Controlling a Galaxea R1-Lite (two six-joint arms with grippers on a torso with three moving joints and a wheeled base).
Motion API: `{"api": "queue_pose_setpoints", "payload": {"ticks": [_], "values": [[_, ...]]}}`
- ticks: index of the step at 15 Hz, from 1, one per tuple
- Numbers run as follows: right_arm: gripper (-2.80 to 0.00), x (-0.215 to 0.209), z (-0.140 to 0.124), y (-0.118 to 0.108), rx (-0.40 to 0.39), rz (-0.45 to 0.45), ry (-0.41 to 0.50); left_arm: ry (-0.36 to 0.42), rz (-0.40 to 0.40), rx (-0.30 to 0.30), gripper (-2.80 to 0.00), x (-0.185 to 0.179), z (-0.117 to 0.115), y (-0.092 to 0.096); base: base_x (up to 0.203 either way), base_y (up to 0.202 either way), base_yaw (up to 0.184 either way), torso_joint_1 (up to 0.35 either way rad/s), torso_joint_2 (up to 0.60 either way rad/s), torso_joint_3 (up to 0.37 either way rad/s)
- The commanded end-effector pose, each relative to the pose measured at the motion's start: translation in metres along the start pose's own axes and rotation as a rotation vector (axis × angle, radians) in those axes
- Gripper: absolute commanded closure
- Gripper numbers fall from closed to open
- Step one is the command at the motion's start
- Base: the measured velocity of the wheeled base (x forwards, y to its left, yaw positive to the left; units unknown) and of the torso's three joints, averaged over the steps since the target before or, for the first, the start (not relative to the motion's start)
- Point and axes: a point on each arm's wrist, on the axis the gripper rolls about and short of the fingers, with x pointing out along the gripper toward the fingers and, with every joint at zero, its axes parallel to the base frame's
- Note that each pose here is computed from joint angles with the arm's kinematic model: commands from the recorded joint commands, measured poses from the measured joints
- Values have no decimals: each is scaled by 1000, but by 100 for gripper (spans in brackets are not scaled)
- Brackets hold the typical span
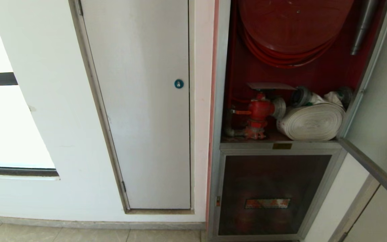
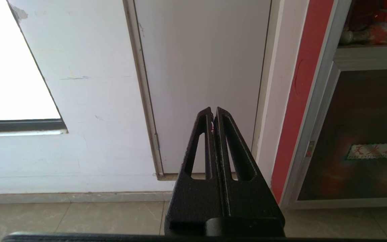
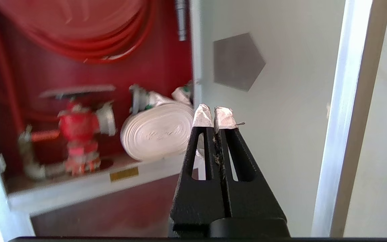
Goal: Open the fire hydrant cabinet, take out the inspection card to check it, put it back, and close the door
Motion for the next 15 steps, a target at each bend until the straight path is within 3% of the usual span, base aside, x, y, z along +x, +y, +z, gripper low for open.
{"api": "queue_pose_setpoints", "payload": {"ticks": [1, 4, 9, 12, 15], "values": [[0, -19, -15, -5, 2, 36, -34, 23, -1, -1, 0, 1, -6, 0, 0, 0, 0, 0, 0, 0], [0, -30, -32, -3, -4, 209, -47, 24, -1, -1, 0, 2, -6, 0, 0, 0, 0, 0, 0, 0], [0, -37, -76, 3, -22, 352, 102, 24, -1, -1, 0, 2, -6, 0, 0, 0, 0, 0, 0, 0], [0, -39, -88, 4, 9, 365, 224, 24, -1, -1, 0, 2, -6, 0, 0, 0, 0, 0, 0, 0], [0, -39, -87, 3, -38, 345, 218, 24, -1, -1, 0, 2, -6, 0, 0, 0, 0, 0, 0, 0]]}}
